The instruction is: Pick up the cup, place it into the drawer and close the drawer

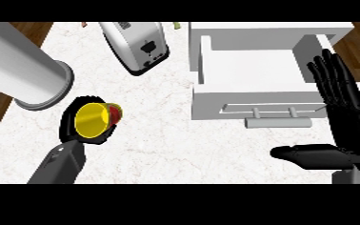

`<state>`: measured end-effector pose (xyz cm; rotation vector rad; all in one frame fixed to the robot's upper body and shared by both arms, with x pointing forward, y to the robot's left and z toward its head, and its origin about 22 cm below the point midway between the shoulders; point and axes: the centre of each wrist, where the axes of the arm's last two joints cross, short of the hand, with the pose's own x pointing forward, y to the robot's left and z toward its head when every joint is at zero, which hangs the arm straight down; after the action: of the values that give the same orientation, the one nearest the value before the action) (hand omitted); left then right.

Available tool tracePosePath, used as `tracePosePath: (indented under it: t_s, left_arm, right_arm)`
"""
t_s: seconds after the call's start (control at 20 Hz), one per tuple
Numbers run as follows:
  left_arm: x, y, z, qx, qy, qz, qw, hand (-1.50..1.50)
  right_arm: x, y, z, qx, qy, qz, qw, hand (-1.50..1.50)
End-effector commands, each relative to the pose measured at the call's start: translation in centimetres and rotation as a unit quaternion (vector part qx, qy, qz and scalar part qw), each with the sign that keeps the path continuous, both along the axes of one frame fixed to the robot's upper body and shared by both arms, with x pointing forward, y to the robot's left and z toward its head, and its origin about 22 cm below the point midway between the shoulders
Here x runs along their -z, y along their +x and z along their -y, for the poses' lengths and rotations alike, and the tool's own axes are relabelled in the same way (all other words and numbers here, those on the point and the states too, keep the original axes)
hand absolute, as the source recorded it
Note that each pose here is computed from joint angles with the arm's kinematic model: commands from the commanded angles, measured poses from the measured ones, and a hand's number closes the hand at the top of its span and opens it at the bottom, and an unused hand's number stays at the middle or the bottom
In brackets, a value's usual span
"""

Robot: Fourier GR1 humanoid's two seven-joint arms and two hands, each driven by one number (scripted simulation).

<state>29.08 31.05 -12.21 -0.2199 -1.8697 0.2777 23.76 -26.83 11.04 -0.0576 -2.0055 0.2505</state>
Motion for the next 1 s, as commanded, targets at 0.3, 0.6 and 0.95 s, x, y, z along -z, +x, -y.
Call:
tracePosePath:
  t_s: [0.3, 0.6, 0.95]
  left_arm:
    - [-4.8, 4.6, 1.7, 0.041, -0.011, 0.117, 0.9923, 1.5]
    - [-10.2, 7.7, 6.7, 0.067, 0.029, 0.16, 0.9845, 1.5]
    - [-18.8, 9.9, 12.7, 0.104, 0.052, 0.172, 0.9782, 1.5]
  right_arm:
    - [0.6, -0.9, 1.6, 0.008, -0.008, -0.007, 1.0, -1.5]
    - [0.6, -1.3, 1.1, 0.02, -0.005, -0.01, 1.0, -1.5]
    - [0.3, 0.4, 1.6, 0.012, -0.009, -0.007, 1.0, -1.5]
